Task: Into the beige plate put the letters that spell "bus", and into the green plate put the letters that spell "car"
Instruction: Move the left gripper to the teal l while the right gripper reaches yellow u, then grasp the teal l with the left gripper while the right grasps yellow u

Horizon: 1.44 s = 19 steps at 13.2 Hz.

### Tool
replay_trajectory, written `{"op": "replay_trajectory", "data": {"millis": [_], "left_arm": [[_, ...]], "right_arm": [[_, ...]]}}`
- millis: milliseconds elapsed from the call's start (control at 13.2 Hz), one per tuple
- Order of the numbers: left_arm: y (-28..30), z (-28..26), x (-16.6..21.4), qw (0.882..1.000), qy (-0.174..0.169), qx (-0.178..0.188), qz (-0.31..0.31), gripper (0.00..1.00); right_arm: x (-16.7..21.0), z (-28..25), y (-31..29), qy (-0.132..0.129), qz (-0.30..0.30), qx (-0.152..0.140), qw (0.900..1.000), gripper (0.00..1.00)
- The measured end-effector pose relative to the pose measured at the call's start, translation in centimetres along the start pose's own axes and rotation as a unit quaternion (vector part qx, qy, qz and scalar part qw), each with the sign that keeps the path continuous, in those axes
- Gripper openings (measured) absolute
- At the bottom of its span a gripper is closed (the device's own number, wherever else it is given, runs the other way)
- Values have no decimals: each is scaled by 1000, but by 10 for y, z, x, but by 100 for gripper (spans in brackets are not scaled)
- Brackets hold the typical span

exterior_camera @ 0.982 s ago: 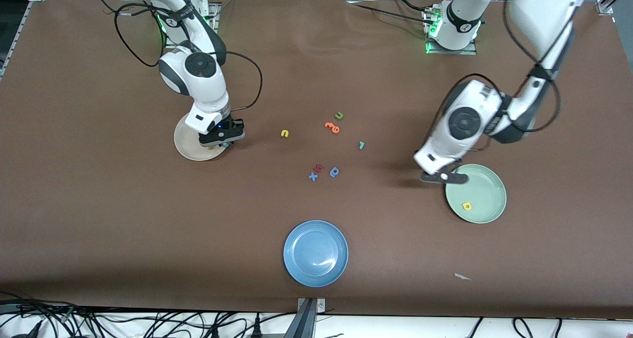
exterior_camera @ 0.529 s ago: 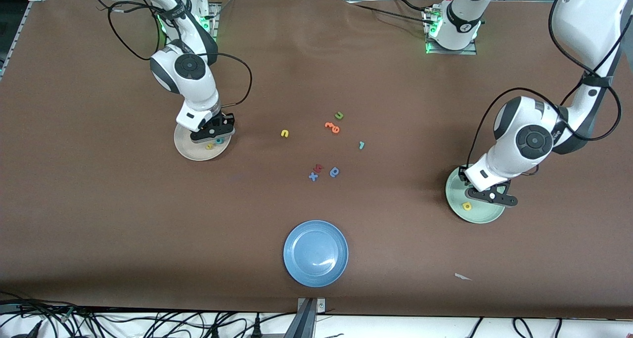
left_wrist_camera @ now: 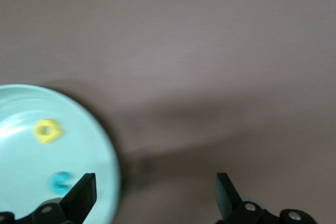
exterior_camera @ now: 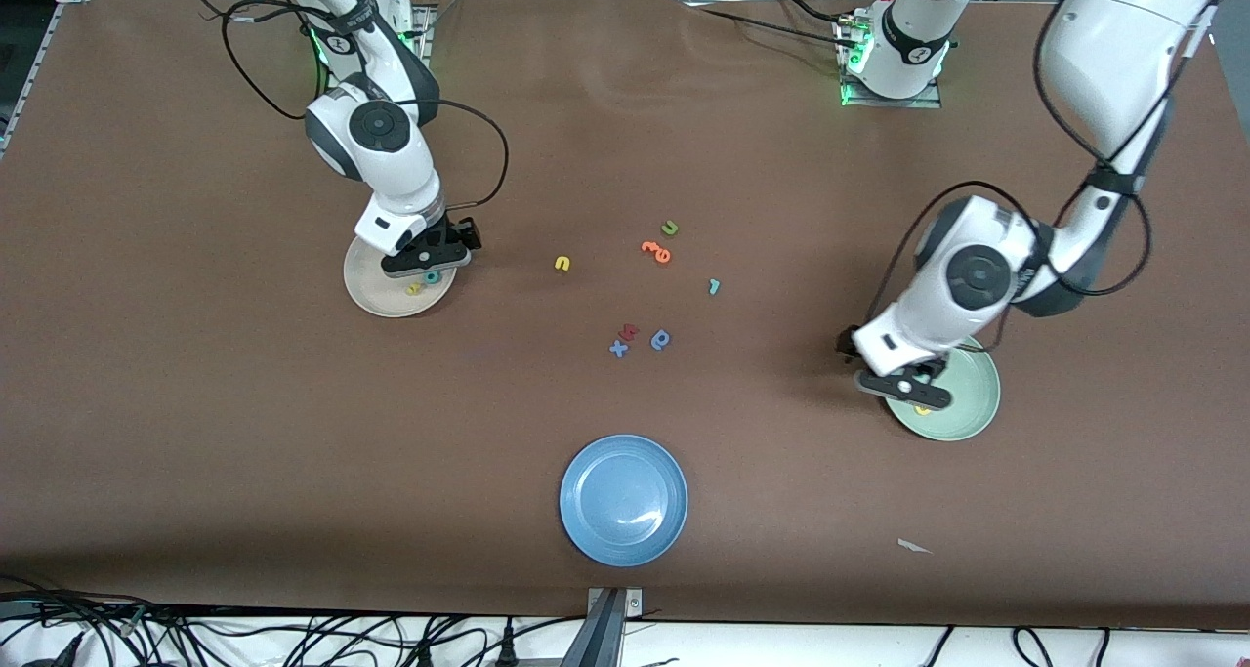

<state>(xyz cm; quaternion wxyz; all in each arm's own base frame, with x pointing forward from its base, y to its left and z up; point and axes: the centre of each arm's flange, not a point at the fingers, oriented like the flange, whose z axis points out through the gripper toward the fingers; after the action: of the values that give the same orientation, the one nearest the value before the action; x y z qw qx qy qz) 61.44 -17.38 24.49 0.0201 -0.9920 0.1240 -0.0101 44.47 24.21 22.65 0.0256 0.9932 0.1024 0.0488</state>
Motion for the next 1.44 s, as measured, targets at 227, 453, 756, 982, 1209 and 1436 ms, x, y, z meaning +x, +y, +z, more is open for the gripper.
{"op": "replay_trajectory", "data": {"millis": [227, 453, 756, 982, 1209, 1436], "left_arm": [[106, 3, -17, 1000, -10, 0, -27, 100], [168, 20, -45, 999, -29, 3, -24, 97], [193, 47, -74, 999, -21, -28, -33, 93], [219, 50, -87, 999, -21, -32, -30, 90], [237, 54, -96, 999, -26, -32, -25, 77], [233, 57, -95, 999, -27, -31, -30, 68]], "right_arm": [[0, -8, -47, 11, 54, 25, 998, 96], [2, -7, -108, 11, 102, 48, 994, 96], [1, 19, -143, -9, 114, 55, 992, 96], [3, 37, -153, -19, 111, 54, 992, 94], [6, 43, -161, -19, 108, 55, 992, 93], [7, 45, -159, -14, 101, 50, 994, 83]]}}
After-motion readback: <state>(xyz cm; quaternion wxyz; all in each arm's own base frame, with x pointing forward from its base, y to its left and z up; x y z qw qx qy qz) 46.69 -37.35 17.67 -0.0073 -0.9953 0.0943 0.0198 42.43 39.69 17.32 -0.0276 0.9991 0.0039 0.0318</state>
